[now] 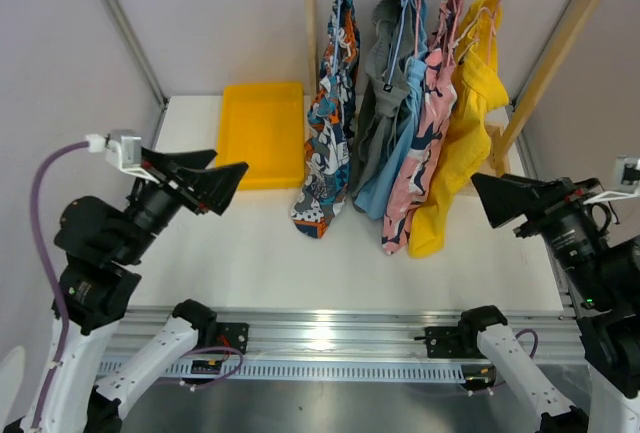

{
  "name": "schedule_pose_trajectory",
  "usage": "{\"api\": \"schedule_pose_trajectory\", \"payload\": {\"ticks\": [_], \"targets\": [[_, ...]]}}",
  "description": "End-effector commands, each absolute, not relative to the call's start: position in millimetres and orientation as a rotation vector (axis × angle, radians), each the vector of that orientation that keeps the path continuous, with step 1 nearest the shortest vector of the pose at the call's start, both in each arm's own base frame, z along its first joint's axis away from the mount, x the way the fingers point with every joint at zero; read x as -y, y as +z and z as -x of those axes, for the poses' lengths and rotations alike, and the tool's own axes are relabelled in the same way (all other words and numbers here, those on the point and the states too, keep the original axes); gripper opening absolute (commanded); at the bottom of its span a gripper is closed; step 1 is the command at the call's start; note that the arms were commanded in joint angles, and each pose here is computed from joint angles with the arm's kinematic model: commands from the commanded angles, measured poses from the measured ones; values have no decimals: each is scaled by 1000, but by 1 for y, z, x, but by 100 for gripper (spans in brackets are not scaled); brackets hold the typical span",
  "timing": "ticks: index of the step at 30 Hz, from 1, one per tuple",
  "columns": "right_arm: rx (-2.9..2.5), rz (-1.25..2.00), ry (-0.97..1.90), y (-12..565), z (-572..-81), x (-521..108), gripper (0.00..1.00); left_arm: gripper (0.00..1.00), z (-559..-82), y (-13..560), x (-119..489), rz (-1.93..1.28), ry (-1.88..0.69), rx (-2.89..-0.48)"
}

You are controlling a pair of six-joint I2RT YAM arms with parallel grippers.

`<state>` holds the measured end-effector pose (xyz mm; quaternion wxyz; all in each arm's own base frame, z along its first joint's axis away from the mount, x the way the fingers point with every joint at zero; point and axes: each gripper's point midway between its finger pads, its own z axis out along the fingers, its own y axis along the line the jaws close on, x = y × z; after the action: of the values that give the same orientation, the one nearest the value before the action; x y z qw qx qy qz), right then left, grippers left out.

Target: Remove the shorts from the hanger

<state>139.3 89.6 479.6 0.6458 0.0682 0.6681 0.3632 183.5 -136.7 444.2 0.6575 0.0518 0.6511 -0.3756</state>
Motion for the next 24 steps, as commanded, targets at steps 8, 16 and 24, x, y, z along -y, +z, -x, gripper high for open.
{"api": "schedule_pose_trajectory", "payload": {"ticks": [8, 16, 24], "targets": [[-1399, -126, 481, 561, -207, -57, 99, 99, -222, 487, 128, -172, -614, -1472], [-1398, -157, 292, 596, -313, -48, 99, 99, -251, 490, 130, -180, -526, -1449], [-1494, -196, 187, 565, -415, -45, 92, 99, -260, 451, 141, -196, -561, -1469]]}}
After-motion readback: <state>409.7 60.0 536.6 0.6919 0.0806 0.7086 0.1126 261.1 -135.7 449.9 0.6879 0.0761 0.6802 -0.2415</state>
